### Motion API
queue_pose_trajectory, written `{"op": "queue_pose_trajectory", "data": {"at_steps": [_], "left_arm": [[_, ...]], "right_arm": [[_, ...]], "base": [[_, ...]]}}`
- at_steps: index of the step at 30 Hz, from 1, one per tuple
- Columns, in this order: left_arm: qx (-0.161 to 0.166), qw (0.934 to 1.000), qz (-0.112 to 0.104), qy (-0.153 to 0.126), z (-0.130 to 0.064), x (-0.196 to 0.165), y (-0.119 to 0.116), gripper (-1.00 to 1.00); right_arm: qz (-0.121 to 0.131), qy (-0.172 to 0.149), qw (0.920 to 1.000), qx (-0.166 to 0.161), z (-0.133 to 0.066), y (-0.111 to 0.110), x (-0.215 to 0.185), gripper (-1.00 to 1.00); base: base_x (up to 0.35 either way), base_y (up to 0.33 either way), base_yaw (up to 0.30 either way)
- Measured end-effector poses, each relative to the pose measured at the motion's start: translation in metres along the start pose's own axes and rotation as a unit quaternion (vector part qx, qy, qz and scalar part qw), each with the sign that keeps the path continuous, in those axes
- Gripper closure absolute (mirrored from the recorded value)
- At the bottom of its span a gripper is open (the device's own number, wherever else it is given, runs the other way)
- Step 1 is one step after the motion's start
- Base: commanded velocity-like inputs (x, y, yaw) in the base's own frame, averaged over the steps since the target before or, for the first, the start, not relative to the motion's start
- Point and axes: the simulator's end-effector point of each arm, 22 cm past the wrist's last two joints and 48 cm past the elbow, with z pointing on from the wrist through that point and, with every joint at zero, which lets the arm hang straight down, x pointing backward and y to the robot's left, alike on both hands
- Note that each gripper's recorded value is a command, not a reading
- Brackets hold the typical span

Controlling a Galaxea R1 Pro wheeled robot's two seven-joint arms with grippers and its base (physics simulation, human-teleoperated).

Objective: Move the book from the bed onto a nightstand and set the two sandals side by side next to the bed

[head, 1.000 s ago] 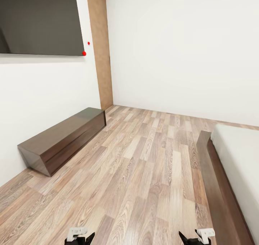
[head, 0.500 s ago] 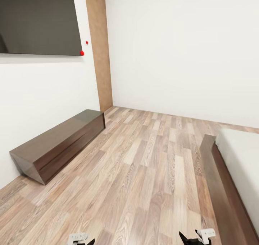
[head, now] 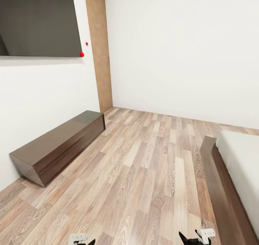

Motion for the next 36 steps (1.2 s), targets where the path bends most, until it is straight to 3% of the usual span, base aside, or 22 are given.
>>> {"op": "queue_pose_trajectory", "data": {"at_steps": [29, 36], "left_arm": [[0.001, 1.0000, -0.001, 0.001, -0.036, -0.044, -0.020, -1.00], [0.001, 1.0000, -0.001, 0.001, -0.037, -0.043, -0.020, -1.00]], "right_arm": [[0.000, 0.001, 1.0000, 0.000, -0.029, 0.011, -0.052, -1.00], [0.000, 0.001, 1.0000, 0.000, -0.029, 0.011, -0.052, -1.00]], "base": [[0.000, 0.000, 0.000], [0.053, 0.000, 0.000]]}}
